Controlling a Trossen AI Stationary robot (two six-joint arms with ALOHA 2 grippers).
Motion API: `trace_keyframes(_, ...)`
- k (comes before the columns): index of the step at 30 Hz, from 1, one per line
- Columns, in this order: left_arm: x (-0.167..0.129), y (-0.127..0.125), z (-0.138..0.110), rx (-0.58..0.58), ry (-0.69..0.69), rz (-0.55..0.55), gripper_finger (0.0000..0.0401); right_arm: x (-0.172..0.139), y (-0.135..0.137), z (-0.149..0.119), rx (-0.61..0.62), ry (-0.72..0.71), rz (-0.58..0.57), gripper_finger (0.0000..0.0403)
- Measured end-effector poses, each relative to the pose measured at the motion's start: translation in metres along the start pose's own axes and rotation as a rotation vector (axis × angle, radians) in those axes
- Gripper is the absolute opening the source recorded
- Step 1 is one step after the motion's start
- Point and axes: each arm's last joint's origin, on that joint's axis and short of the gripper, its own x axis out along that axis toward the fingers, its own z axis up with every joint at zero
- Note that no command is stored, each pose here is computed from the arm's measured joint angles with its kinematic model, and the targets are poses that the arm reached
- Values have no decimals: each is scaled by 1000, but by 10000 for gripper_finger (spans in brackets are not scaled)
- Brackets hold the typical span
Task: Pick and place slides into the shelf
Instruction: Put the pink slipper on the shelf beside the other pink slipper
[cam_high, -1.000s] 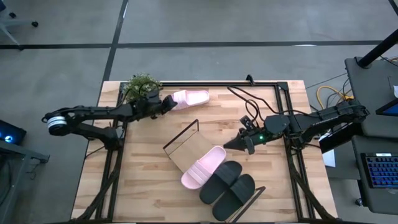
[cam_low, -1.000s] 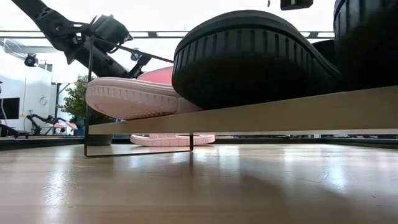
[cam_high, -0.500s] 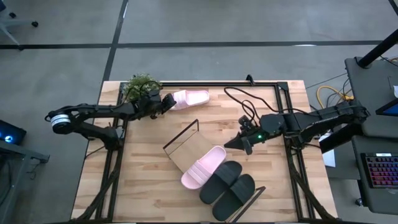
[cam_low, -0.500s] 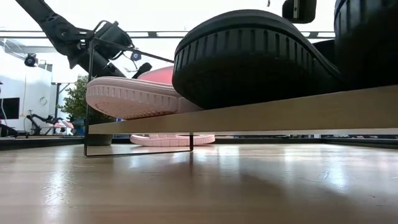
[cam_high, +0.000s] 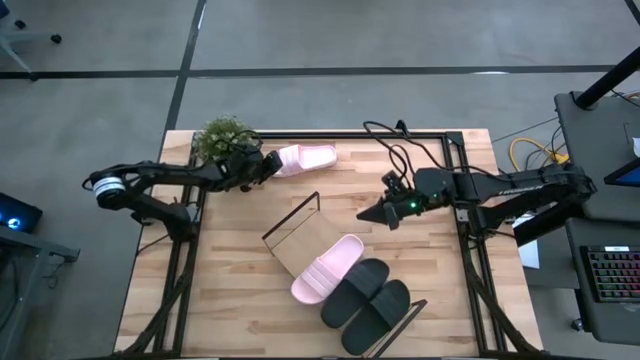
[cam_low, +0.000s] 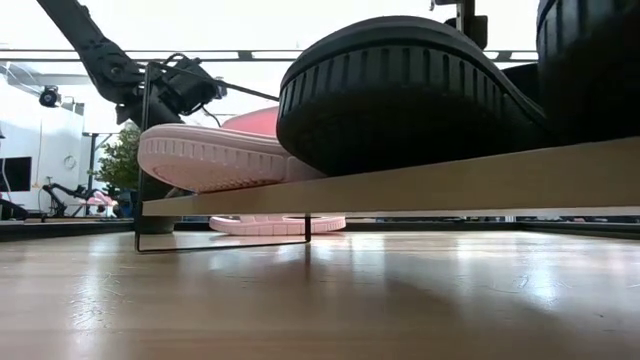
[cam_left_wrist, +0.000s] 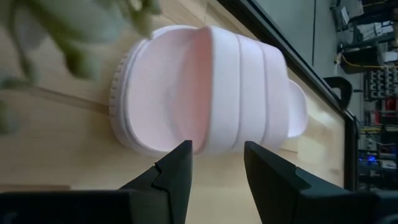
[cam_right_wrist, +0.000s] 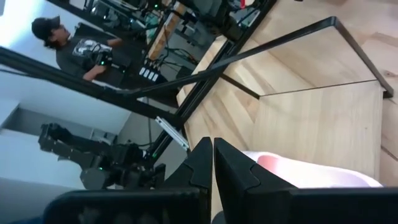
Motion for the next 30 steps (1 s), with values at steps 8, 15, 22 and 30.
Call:
trace_keyframes(8, 9, 0, 6, 0, -28, -23, 130, 0, 2, 5, 32, -34, 31, 9)
trace_keyframes(15, 19, -2, 6, -9, -27, -46, 130, 0, 2, 6, 40, -43, 35, 9)
trace_keyframes(22, 27, -2, 4, -5, 8, -44, 130, 0, 2, 6, 46, -44, 38, 9)
trace_keyframes(30, 28, -5, 7, -10, -8, -86, 130, -1, 4, 7, 44, -57, 56, 9)
